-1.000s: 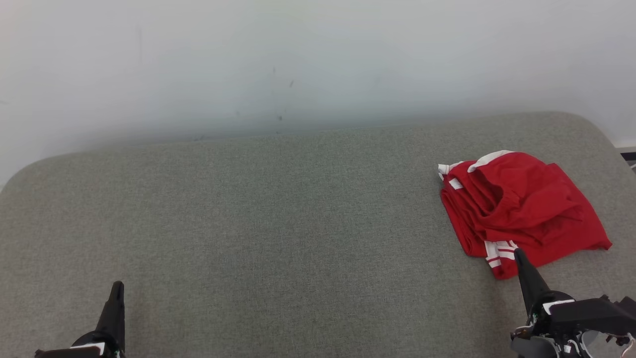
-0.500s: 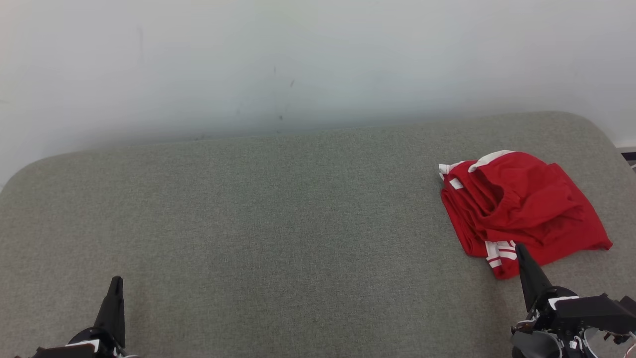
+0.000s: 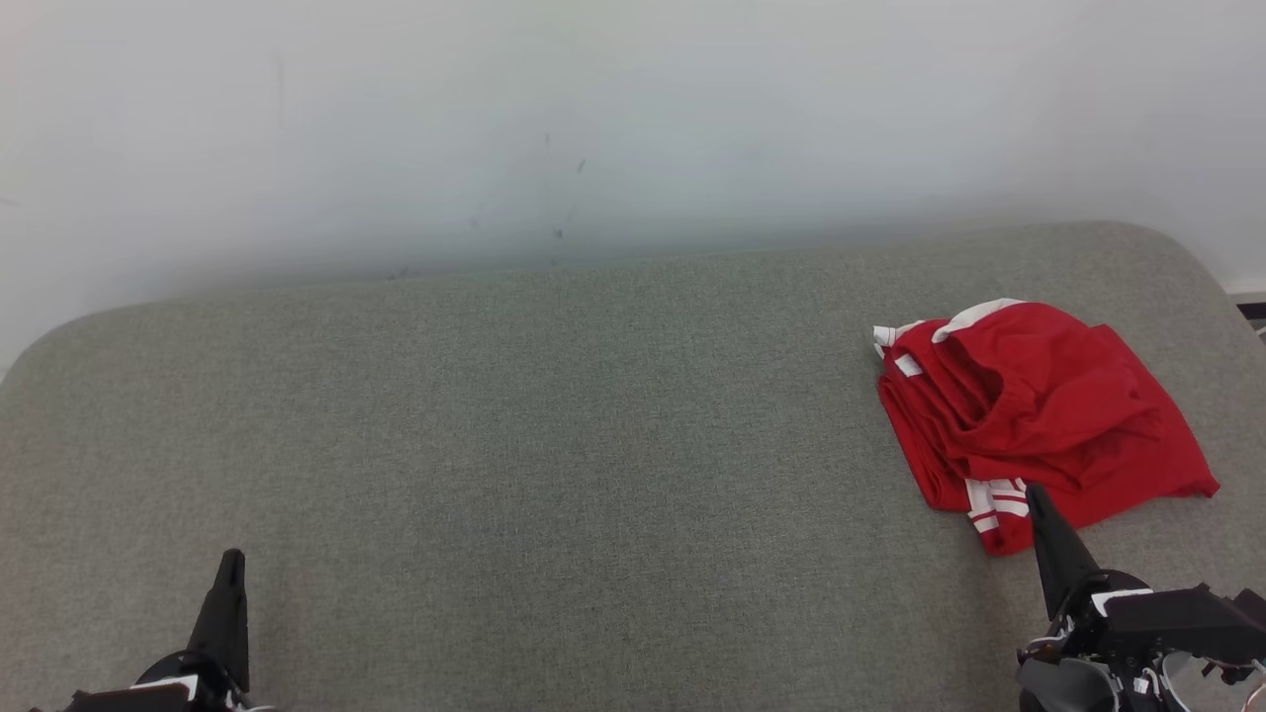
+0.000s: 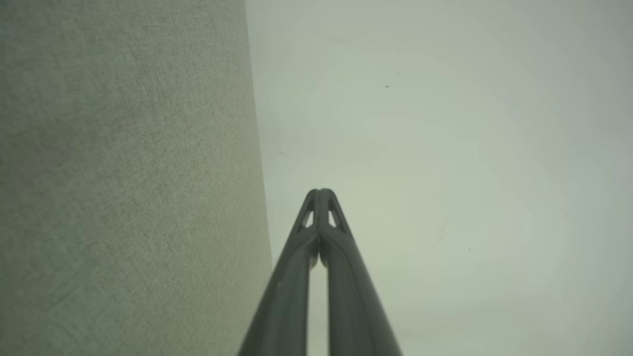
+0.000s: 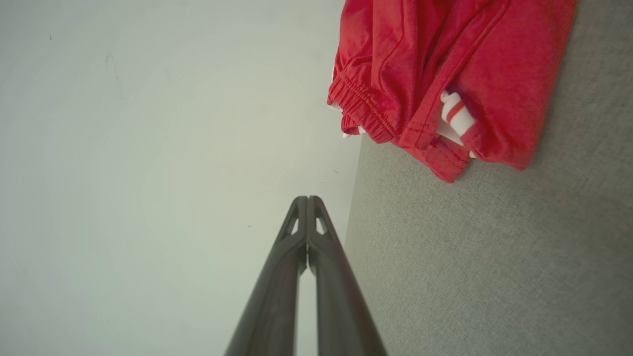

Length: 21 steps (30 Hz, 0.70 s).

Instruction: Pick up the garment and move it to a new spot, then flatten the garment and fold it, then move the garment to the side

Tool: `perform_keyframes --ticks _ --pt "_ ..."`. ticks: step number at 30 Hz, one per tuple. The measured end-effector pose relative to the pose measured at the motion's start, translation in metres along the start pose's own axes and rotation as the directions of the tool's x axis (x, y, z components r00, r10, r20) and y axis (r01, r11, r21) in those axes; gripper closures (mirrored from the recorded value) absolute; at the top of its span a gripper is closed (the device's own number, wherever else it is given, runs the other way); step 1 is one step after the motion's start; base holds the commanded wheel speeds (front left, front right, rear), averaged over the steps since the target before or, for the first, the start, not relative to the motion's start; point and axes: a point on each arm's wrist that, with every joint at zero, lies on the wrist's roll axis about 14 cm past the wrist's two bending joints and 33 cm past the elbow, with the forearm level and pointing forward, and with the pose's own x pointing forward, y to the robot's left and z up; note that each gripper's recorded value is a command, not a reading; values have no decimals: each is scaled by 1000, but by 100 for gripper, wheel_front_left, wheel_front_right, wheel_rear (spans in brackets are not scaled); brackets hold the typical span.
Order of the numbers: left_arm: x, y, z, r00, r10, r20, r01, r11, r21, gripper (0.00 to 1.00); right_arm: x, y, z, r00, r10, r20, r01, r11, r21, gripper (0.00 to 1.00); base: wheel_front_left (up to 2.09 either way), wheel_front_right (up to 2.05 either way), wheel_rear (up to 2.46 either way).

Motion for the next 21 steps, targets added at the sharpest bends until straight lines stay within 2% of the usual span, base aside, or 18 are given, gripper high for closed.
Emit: perform_keyframes --ticks 21 --pt "0 0 0 1000 0 0 0 1000 0 100 0 0 0 1000 0 0 0 1000 0 100 0 0 0"
